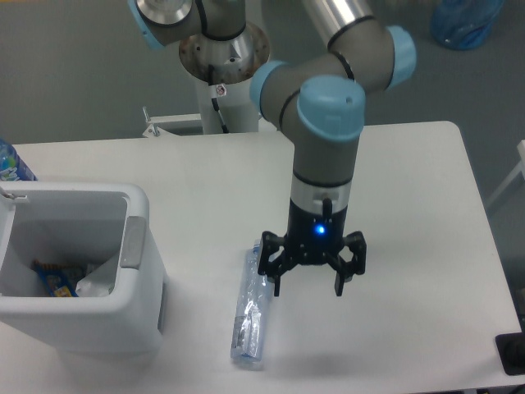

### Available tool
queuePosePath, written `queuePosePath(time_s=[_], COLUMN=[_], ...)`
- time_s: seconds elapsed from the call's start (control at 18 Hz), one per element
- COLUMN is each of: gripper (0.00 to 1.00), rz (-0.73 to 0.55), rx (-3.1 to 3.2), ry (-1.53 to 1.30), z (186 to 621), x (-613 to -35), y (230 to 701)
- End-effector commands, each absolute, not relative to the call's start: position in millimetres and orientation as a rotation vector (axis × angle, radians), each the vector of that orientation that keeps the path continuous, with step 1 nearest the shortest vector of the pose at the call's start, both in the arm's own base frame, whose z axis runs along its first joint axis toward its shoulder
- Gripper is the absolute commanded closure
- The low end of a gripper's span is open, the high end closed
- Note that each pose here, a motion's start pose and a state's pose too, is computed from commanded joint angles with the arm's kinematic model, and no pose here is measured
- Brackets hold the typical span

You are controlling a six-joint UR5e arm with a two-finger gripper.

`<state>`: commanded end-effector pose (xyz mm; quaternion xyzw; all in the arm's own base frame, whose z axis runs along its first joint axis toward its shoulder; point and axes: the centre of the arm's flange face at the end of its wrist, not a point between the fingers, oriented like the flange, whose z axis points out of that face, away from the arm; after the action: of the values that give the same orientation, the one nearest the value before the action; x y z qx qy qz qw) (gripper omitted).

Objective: Place the trash in the trash can
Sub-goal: 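Move the open gripper over the clear plastic bottle and lower it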

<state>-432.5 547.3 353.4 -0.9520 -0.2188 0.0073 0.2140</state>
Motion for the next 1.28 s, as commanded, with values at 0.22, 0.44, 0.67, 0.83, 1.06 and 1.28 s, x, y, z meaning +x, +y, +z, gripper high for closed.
queuePosePath(time_s=[0.22, 0.44, 0.67, 0.83, 1.06, 1.28], gripper=[0.00, 0.00, 0.00, 0.00, 0.00, 0.00], rz=[0.073, 0.041, 0.037, 0.016, 0.010, 0.000], rx=[-2.732, -2.758, -2.758, -2.781, -2.789, -2.807], ry=[-0.638, -0.653, -0.635, -0.622, -0.609, -0.585], z=[320.2, 296.0, 270.7, 250.4, 240.4, 225.9], x=[-416.6, -406.9, -400.6, -391.9, -391.1, -384.1], y=[567.4, 582.3, 598.6, 605.2, 612.1, 618.9])
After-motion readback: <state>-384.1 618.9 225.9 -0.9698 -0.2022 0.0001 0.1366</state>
